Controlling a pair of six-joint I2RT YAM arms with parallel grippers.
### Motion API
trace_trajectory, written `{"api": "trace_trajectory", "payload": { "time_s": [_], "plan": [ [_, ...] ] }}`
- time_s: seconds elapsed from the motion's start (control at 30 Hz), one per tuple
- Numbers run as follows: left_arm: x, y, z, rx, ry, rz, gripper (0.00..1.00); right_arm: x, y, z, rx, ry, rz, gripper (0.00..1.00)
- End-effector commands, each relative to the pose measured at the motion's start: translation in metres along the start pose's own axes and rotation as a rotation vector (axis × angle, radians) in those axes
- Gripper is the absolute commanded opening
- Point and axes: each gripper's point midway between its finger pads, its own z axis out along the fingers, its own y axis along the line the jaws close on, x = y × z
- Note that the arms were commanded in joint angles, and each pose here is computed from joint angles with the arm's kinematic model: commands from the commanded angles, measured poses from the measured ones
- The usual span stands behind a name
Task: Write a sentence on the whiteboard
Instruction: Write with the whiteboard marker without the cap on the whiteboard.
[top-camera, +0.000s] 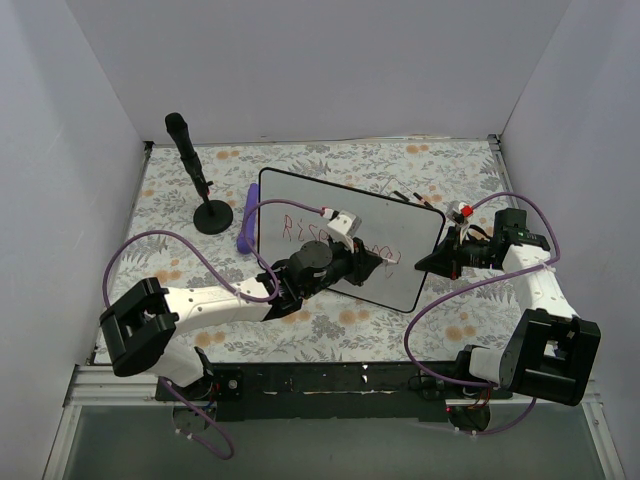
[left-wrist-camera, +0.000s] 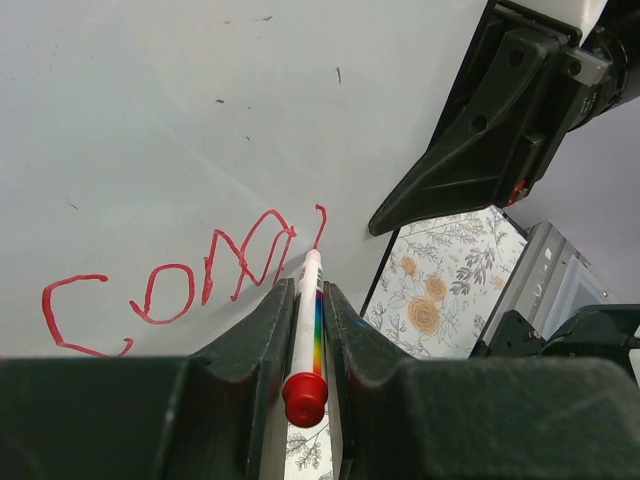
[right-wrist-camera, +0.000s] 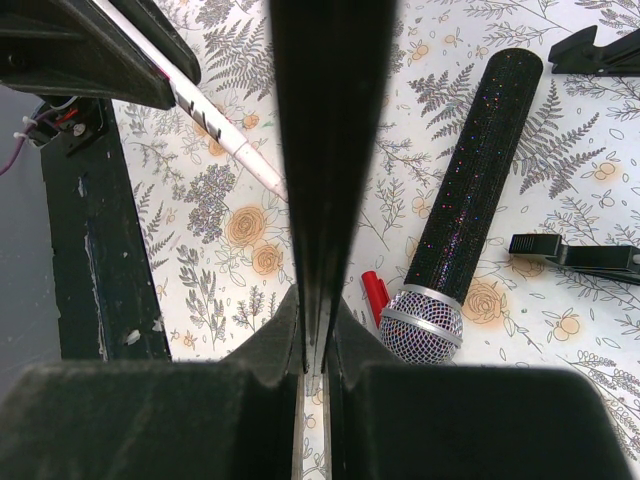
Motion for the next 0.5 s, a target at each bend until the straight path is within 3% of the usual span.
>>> {"api": "trace_trajectory", "payload": {
  "time_s": [0.0,0.47],
  "plan": [
    [-0.005,0.002,0.004,-0.015,-0.004,0.007,0.0,0.001,-0.004,0.0,0.02,0.028,-0.048,0.01],
    [-0.033,-0.008,0.012,0.014,-0.081,-0.007,0.0,0.001,-0.004,0.0,0.018,0.028,-0.048,0.01]
  ]
}}
